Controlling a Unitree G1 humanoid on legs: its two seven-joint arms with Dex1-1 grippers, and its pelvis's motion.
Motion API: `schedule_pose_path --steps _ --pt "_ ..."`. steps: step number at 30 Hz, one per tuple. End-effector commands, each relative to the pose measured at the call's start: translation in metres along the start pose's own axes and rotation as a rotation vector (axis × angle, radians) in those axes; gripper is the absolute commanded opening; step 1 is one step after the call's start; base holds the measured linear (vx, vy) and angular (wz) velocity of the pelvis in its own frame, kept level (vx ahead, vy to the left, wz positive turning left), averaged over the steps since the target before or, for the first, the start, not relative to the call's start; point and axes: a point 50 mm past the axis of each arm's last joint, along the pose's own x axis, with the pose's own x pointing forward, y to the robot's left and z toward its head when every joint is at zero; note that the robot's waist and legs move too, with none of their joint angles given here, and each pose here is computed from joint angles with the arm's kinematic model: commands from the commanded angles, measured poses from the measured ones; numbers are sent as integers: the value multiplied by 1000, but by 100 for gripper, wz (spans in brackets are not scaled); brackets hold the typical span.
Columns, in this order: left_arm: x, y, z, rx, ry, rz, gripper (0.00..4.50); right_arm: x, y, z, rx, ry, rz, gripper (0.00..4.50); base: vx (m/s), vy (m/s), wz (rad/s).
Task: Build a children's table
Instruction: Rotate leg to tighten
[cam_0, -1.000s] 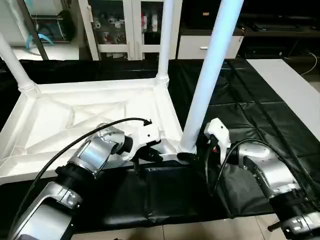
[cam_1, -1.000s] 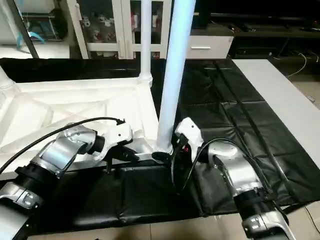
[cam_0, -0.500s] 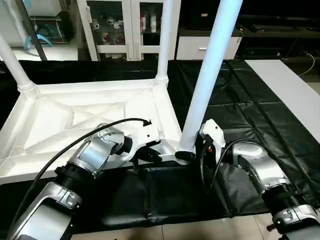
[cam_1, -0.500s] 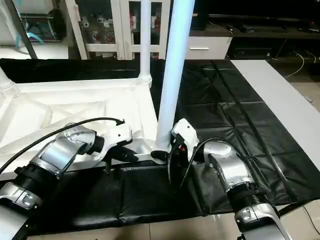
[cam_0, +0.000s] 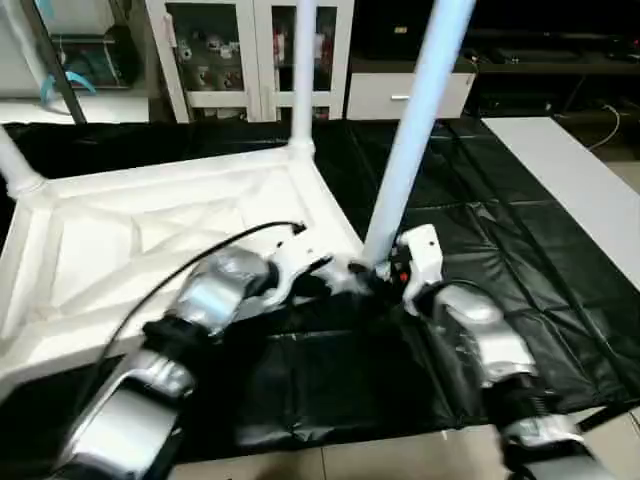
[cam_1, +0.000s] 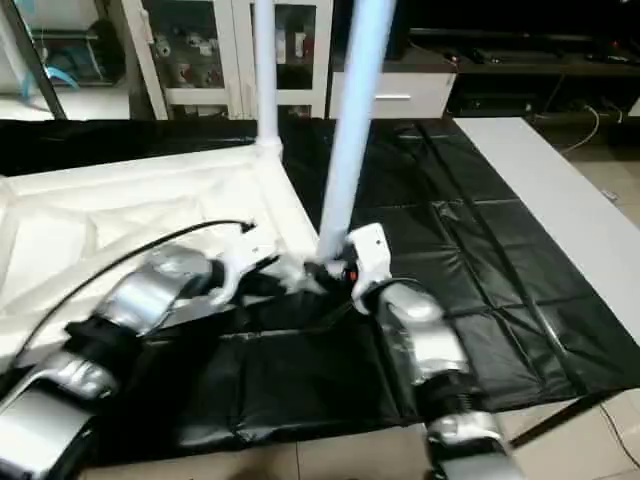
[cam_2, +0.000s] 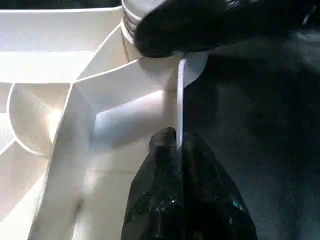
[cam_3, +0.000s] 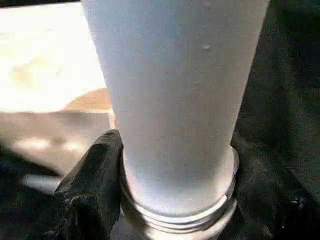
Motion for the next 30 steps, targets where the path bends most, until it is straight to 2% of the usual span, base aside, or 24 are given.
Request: schedule_pose_path --steps 1,4,8,9,10,14,15,18,20,23,24,27,30 --pt "10 -3 -9 -47 35 59 0 8 8 3 34 -21 -99 273 0 0 0" --pt "16 -2 -3 -42 33 114 0 14 16 4 3 -10 -292 273 0 0 0" --pt "18 0 -2 -41 26 138 0 18 25 11 -42 -63 -339 272 0 0 0" --pt "19 -1 -2 -44 22 131 0 19 25 17 -43 -97 -317 272 0 0 0" --pt "19 -1 -2 -48 17 125 0 20 24 23 -41 -125 -305 272 0 0 0" --pt "15 1 -7 -53 17 109 0 12 12 21 -55 -139 -298 272 0 0 0" --pt "14 2 -8 -52 20 105 0 9 10 21 -57 -149 -290 328 0 0 0" --pt "13 2 -10 -49 26 99 0 6 8 23 -62 -164 -276 349 0 0 0" --pt "9 3 -14 -31 36 86 0 0 2 25 -62 -147 -223 377 0 0 0" --pt "5 2 -20 -18 45 53 0 -5 -5 29 -81 -117 -152 395 0 0 0" --pt "0 -2 -25 4 51 -18 0 -8 -11 32 -111 -76 -57 406 0 0 0" --pt "-6 -7 -32 -1 74 -105 0 -11 -18 35 -160 -46 25 440 0 0 0" --pt "-9 -12 -36 8 90 -174 0 -14 -22 33 -196 -5 110 447 0 0 0"
